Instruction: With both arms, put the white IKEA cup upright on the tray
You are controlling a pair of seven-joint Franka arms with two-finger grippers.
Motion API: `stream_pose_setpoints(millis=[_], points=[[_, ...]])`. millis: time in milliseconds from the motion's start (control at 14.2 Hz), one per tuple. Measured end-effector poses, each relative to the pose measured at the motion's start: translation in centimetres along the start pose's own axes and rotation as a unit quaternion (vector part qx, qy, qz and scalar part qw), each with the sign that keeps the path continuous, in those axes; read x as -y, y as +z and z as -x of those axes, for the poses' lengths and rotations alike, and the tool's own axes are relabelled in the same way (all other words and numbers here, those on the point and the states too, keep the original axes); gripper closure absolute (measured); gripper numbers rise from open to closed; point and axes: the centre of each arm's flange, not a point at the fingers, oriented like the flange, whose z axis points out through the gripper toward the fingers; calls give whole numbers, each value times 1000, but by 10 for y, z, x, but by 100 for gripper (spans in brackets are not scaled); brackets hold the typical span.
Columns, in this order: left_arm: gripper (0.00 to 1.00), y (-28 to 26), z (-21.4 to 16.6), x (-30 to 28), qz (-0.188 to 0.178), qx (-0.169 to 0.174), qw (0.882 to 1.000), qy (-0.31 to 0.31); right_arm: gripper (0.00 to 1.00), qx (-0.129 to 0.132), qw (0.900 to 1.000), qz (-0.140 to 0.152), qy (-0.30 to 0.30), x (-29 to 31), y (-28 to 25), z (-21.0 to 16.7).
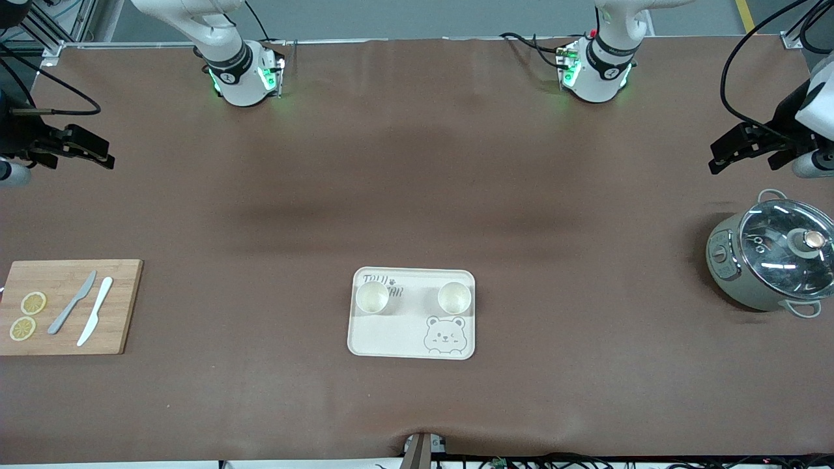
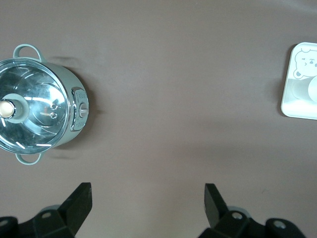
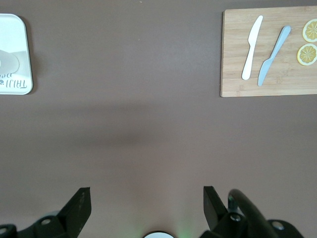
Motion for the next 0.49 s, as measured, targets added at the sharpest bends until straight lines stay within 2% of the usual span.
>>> stream_pose_setpoints(millis=[282, 494], points=[[0, 0, 0, 0, 0, 0, 1000, 0, 0, 10, 1000, 0, -2, 2, 3, 2], [0, 0, 0, 0, 0, 0, 1000, 0, 0, 6, 1000, 0, 1, -3, -1, 2]])
